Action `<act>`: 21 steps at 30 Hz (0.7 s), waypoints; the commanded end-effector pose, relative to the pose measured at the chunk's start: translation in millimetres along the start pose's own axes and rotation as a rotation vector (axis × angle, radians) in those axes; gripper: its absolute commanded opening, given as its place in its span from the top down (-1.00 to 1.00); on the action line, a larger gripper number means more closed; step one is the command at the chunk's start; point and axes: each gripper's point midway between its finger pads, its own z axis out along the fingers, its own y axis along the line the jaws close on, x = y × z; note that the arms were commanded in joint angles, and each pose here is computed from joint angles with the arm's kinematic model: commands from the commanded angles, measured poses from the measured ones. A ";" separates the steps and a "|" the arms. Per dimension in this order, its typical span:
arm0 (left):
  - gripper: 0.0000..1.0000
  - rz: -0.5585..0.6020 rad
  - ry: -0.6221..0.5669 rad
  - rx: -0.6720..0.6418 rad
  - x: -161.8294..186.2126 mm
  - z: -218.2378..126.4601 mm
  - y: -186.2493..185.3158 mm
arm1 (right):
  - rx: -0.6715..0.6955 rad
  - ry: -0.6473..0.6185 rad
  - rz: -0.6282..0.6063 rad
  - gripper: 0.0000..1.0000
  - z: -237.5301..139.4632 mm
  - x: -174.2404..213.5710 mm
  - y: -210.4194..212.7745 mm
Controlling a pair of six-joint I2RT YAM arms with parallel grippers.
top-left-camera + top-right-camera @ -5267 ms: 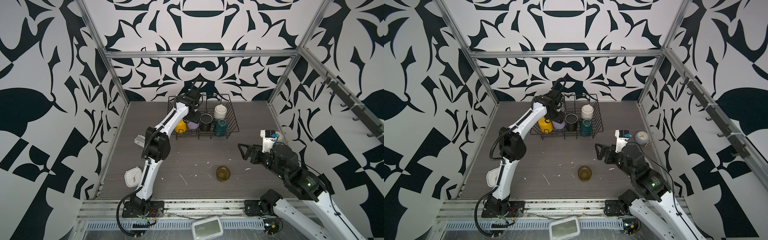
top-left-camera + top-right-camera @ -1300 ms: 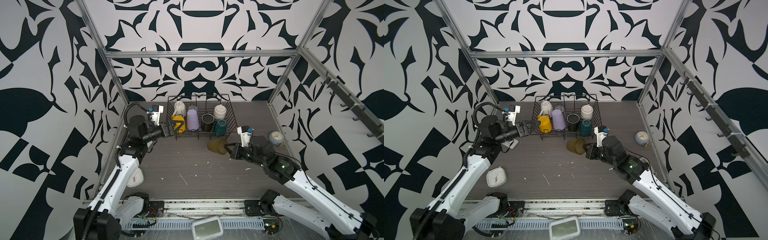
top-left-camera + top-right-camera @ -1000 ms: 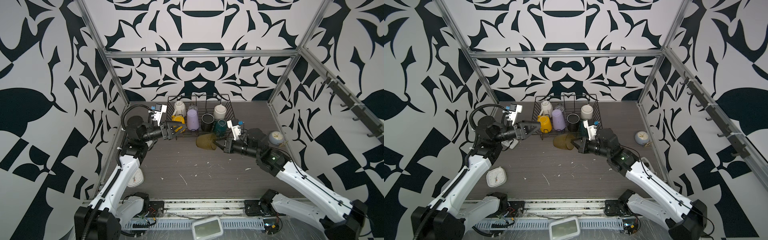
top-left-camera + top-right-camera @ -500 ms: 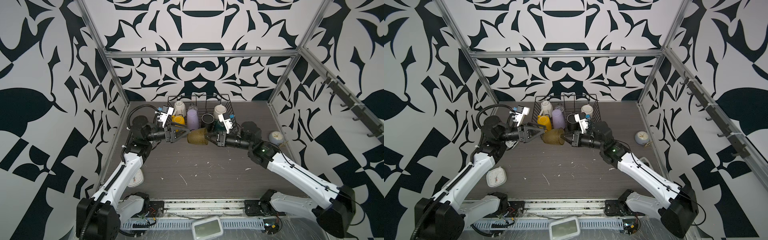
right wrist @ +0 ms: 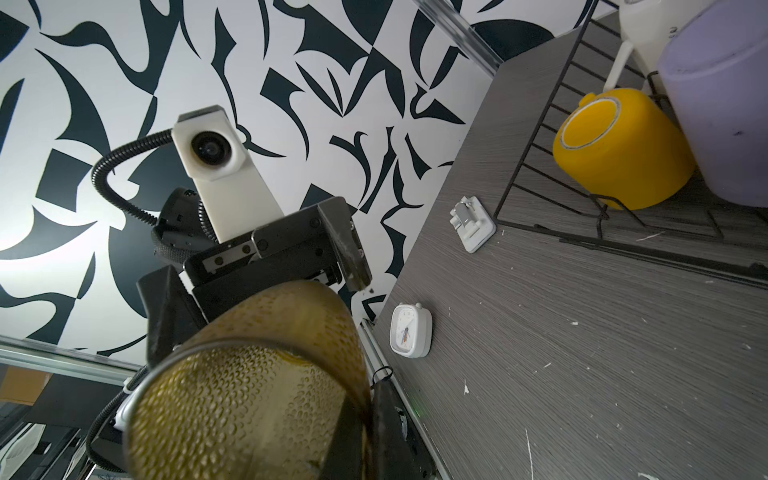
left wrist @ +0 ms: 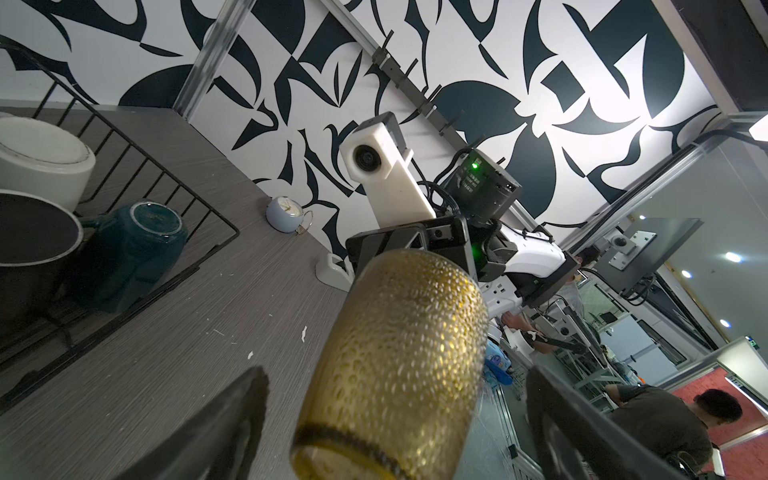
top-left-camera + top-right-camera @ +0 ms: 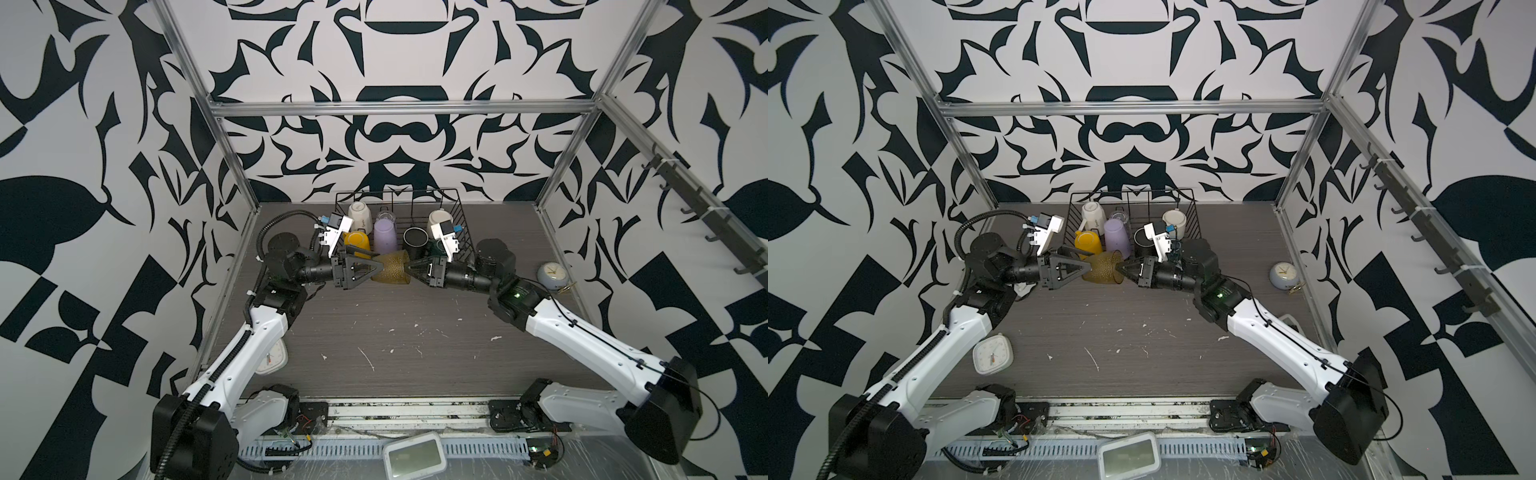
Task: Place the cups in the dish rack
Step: 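Close the left gripper on the amber glass body beside the right gripper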
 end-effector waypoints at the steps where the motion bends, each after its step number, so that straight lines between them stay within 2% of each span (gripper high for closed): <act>1: -0.99 0.033 0.013 0.036 3.7 0.7 -11.2 | -0.110 -0.060 -0.066 1.00 -3.9 -22.8 39.0; 7: -1.00 0.043 0.018 0.049 4.5 1.9 -15.0 | -0.124 -0.074 -0.043 1.00 1.2 -25.1 34.9; 21: -0.72 0.066 0.012 0.066 1.5 3.7 -20.2 | -0.144 -0.074 -0.010 1.00 11.1 -22.4 30.6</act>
